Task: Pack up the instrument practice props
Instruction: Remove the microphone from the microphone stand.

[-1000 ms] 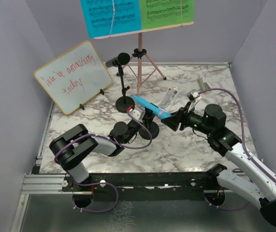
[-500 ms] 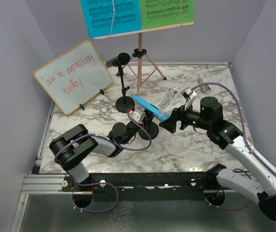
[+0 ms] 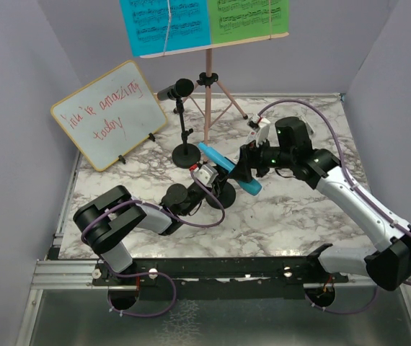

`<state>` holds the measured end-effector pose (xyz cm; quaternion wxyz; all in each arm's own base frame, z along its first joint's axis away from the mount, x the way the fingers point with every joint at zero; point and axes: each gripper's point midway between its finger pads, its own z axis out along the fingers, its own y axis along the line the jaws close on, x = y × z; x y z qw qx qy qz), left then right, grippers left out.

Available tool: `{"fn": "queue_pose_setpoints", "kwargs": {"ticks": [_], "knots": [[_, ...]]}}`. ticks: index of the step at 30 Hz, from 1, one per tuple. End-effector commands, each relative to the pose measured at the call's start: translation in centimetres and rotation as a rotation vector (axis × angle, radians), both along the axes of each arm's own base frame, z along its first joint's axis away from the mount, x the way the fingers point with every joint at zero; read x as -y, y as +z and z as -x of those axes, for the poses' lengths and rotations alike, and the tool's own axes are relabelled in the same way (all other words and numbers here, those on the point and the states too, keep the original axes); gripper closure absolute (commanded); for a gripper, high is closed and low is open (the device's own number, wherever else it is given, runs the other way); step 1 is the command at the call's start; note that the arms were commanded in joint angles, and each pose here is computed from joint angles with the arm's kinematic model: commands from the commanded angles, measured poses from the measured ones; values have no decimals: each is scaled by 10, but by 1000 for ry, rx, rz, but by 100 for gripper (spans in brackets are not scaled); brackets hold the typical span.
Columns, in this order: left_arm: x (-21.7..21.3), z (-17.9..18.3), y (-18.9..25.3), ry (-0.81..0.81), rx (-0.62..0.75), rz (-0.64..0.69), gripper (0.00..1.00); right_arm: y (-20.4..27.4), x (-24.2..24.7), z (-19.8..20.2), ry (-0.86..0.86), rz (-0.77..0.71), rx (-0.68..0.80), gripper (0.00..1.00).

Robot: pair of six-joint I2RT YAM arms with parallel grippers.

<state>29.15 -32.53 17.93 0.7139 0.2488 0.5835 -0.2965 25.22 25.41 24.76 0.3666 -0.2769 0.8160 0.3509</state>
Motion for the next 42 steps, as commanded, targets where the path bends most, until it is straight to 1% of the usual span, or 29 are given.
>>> {"fn": "queue_pose_setpoints", "kwargs": {"ticks": [1,4,9,13,14,17,18,19,22,26,30,35,42], "knots": [[-7,-4,-8,26,10,-47,97,-8,-8,15,97,10,-72,27],[-7,-5,-9,30,12,-54,97,-12,-13,17,128,-4,-97,36],[-13,-11,-14,80,-3,-64,100,-19,-16,22,163,-2,-133,57],[-28,-27,-20,200,-43,-79,100,-26,-12,30,179,11,-156,70],[-33,-30,-22,235,-55,-84,100,-28,-11,33,185,15,-164,75],[-50,-42,-27,349,-91,-85,100,-37,-7,40,198,28,-187,92],[-57,-46,-29,390,-105,-85,100,-39,-7,43,205,30,-194,97],[-62,-49,-31,423,-116,-88,100,-42,-6,46,212,31,-201,99],[-81,-56,-34,528,-138,-84,100,-48,-3,53,232,37,-215,100],[-102,-61,-37,615,-165,-66,100,-56,4,62,239,59,-232,100],[-116,-65,-40,667,-178,-75,100,-63,9,71,248,71,-247,100],[-131,-70,-44,711,-223,-24,100,-73,15,80,252,92,-275,100],[-143,-72,-43,737,-249,18,100,-73,16,82,243,77,-257,100]]}}
